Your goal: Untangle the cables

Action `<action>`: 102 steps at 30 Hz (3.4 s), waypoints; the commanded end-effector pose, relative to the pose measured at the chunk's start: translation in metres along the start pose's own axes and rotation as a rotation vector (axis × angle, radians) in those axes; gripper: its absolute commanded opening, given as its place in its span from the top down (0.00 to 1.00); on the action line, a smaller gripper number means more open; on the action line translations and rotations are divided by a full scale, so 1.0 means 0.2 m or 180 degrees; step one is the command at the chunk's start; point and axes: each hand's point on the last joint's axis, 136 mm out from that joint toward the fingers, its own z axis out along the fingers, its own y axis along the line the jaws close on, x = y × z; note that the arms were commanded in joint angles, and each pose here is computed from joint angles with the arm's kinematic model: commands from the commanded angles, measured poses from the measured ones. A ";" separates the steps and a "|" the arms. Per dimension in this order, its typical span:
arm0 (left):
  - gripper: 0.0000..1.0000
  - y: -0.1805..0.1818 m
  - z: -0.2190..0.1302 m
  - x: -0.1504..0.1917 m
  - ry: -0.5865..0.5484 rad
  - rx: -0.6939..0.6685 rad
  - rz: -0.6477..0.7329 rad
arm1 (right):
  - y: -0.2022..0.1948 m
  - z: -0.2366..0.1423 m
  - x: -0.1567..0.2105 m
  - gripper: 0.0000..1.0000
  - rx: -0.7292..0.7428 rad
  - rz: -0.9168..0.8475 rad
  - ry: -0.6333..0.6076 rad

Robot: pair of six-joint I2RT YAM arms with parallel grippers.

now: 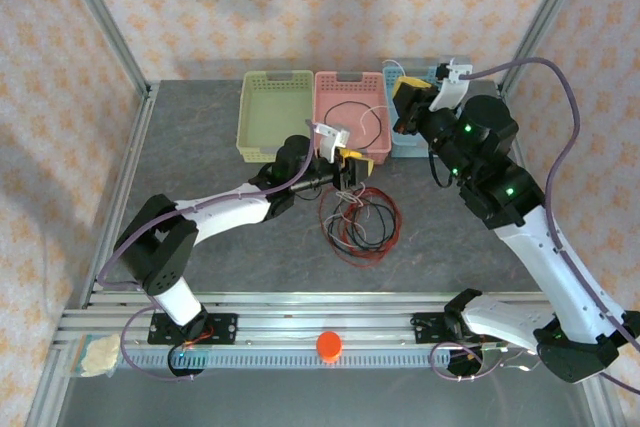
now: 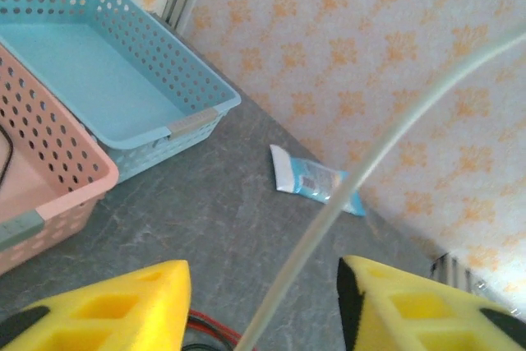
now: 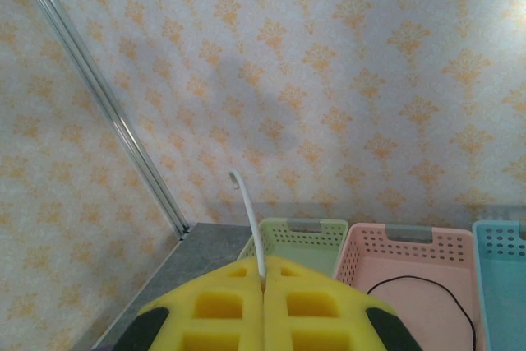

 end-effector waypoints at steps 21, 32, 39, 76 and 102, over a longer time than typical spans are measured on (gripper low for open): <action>1.00 -0.01 -0.02 -0.04 -0.0094 0.0096 0.0011 | 0.00 -0.05 -0.10 1.00 0.0055 0.0011 -0.0233; 0.71 -0.02 0.01 -0.09 -0.0181 0.0209 -0.0005 | 0.06 -0.06 -0.14 1.00 -0.0153 0.0091 -0.0254; 0.80 -0.03 0.04 -0.09 -0.0184 0.0265 -0.0015 | 0.06 -0.07 -0.14 1.00 -0.0161 0.0118 -0.0246; 1.00 -0.21 -0.69 -0.74 -0.1310 -0.0521 -0.0276 | -0.69 0.05 0.35 0.24 0.1417 0.0864 0.0309; 1.00 -0.36 -0.98 -1.08 -0.1968 0.0009 -0.0493 | 0.00 0.11 0.96 0.18 -0.1276 -0.0103 0.0724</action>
